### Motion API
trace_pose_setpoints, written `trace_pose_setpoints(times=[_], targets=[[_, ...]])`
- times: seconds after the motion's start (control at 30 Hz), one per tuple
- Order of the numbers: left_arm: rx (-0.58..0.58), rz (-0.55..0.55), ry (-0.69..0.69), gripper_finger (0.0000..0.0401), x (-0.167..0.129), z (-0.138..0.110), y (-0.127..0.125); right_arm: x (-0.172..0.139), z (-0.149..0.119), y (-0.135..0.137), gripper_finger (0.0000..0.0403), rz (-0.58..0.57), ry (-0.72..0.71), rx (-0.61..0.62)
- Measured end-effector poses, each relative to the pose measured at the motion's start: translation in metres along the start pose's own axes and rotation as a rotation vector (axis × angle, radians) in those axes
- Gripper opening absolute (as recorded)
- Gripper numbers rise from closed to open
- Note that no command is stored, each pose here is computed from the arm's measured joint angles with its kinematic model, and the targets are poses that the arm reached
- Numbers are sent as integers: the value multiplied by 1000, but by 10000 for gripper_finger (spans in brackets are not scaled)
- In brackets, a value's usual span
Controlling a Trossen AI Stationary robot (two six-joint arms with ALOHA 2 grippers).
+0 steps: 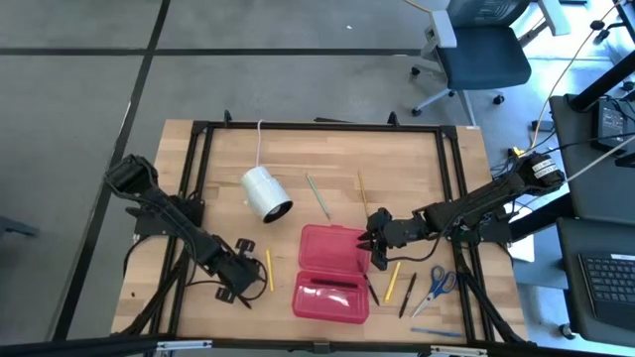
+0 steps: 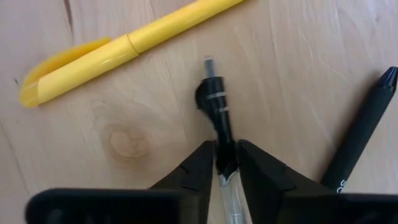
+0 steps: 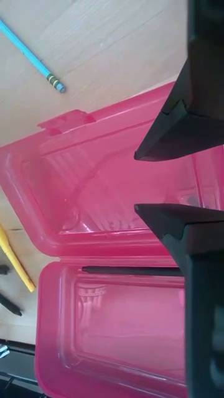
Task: Pick & place school supplies into a supply box
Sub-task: Put the transparent pen into the pink supply box
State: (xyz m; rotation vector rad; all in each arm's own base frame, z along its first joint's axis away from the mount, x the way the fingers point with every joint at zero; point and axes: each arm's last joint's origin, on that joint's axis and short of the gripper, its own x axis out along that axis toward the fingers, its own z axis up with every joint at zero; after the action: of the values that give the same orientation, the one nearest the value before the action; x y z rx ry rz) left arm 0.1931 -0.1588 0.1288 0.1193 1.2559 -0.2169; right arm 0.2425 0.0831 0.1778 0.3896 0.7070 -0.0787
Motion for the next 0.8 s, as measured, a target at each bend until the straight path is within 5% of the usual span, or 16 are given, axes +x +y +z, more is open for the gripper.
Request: trace_pose_setpoints(times=[0.23,0.8], targets=[[-3,-16,-11,22,-4,1,0,0,-1,0,123,-5,7,-2],[-46,-76,-188,23,-61,41,-5,0,-3,-2,123,-23,32,-5]])
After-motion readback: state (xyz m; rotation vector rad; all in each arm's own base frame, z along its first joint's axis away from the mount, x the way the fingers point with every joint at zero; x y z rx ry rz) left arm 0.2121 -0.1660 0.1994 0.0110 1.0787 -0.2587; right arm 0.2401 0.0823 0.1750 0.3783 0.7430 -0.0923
